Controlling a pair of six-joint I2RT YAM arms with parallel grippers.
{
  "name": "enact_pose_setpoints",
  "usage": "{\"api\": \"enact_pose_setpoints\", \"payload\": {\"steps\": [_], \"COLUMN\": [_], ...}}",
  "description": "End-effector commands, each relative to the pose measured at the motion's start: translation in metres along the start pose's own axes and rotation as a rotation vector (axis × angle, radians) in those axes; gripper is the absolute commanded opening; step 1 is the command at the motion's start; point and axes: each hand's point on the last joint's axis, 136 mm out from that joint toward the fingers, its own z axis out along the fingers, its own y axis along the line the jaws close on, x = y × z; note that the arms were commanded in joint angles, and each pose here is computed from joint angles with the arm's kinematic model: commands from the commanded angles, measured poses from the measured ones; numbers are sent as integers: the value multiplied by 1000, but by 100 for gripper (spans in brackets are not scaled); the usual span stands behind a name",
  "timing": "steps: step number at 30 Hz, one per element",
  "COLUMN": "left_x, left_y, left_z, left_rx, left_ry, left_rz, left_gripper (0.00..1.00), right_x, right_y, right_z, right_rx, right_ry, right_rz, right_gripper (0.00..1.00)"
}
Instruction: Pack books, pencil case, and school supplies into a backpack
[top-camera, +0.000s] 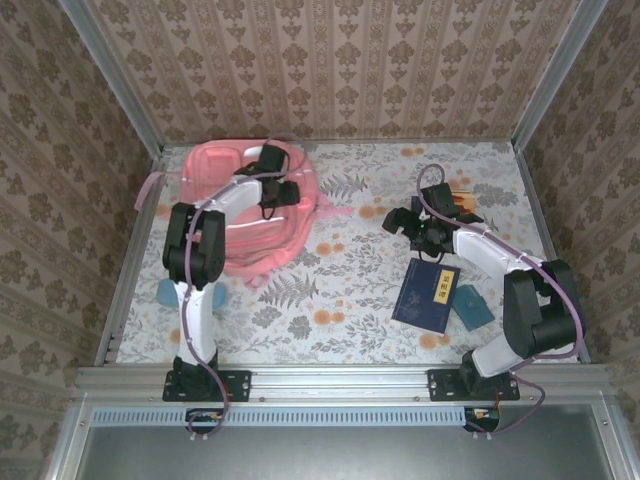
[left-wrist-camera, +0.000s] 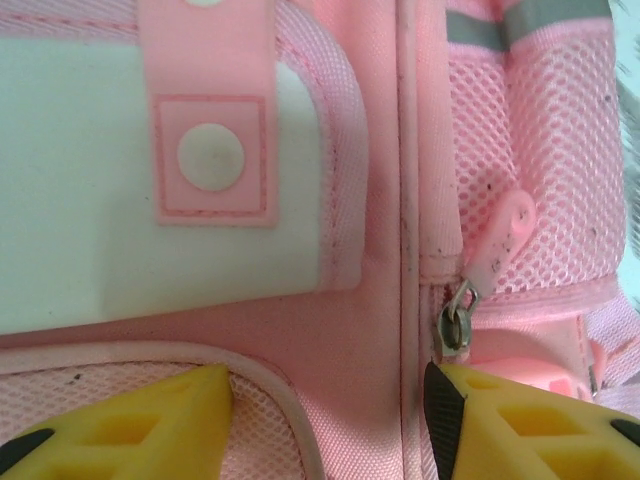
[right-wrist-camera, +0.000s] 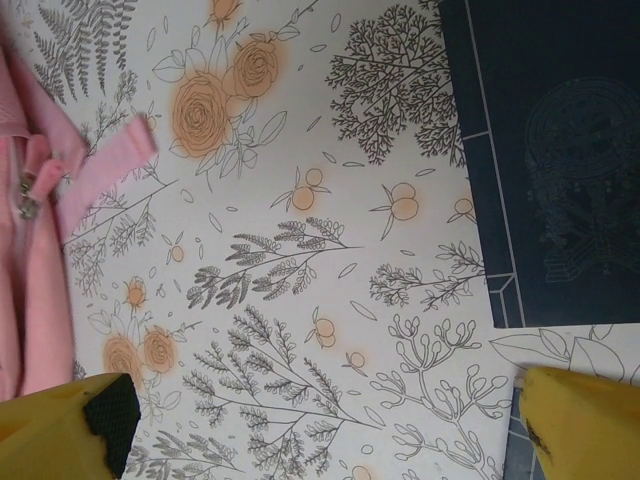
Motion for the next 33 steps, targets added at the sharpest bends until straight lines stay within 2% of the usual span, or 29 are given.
{"api": "enact_pose_setpoints", "payload": {"steps": [1,5,8,10,14,17,20,23,27,33], "left_x": [95,135,150,150,123,107,108,121,141,158], "left_y": [-51,-91,-117,-131,-142,-136,-115,-82,-47,-22], "left_z": [12,-1,-23,-40,-83,-110,-116,-106,-89,-67], "left_rx": [93,151,194,234,271,266,213,120,23,-55], "left_ry": [242,286,281,264,187,127,116,150,193,239], "left_rz": [126,202,245,252,230,196,136,64,-8,-52], "left_gripper": [55,54,56,59,71,74,73,66,57,46], "right_x": [2,4,11,15,20,25,33,38,41,51], "right_y": [-8,-16,-13,-10,5,16,28,36,42,45], "right_z": [-11,-17,-19,-18,-16,-12,-5,4,17,40], "right_rx": [39,62,39,15,-61,-98,-116,-111,-88,-75], "right_ry": [-22,-42,-14,6,46,80,117,147,167,230], "right_rz": [49,47,4,-21,-52,-73,-111,-132,-144,-121], "right_gripper": [100,99,100,100,98,93,83,75,72,64]}}
